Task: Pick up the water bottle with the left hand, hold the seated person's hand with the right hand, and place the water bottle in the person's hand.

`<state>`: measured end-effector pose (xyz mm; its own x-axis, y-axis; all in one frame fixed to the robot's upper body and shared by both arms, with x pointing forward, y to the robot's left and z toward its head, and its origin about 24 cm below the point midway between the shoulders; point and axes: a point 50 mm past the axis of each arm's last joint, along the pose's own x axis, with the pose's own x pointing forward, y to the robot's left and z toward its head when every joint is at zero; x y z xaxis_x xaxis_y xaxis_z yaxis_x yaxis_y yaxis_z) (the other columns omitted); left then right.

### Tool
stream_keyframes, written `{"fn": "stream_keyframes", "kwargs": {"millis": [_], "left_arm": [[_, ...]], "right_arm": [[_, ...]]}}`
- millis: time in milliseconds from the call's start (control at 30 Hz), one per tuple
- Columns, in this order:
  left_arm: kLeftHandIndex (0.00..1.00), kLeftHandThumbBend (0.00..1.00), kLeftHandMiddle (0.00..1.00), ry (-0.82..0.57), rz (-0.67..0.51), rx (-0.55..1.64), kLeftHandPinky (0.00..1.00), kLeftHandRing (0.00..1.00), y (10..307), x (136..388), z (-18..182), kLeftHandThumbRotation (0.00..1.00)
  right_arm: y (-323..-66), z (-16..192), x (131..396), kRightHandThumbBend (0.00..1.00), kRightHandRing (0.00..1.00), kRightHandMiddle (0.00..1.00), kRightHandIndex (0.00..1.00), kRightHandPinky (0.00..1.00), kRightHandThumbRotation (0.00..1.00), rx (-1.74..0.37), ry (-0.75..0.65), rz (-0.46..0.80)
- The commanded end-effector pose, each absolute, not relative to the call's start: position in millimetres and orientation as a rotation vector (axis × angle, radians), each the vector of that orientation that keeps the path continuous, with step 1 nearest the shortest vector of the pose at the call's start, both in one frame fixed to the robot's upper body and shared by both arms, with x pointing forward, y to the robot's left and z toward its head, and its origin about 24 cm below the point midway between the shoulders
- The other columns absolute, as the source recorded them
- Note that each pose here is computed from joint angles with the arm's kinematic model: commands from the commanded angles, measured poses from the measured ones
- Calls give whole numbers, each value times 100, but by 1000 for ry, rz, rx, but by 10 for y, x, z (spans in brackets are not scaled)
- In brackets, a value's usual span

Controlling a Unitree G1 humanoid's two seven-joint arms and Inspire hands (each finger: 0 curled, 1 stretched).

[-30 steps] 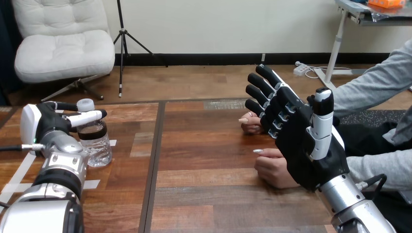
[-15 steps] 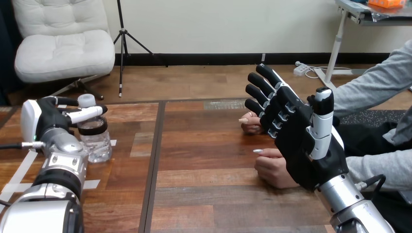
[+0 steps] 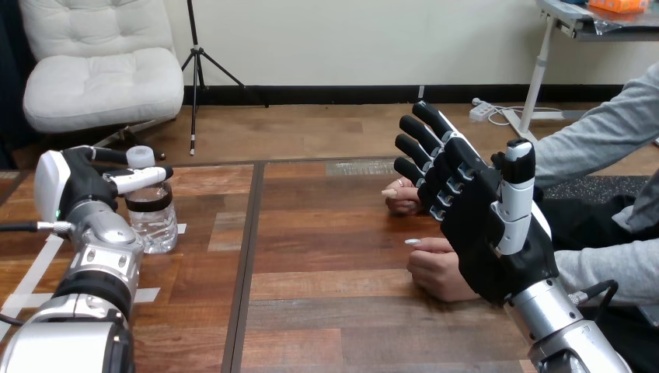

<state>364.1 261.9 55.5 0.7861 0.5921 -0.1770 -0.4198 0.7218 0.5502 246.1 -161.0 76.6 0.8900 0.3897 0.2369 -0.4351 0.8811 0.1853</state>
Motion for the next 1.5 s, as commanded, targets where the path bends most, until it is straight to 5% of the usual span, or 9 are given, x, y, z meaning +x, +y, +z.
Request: {"fn": "stream_keyframes", "kwargs": {"millis": [0,1467], "left_arm": [[50,79,54,240,593,552,46,50,2681,3743,833,0],[50,73,50,195,547,526,41,45,2645,3738,809,0]], "right_arm": [[-1609,951,2506,97,99,97,97,100,100,227,-283,448],[-1633,917,2508,96,98,96,95,100,100,222,-274,445]]}}
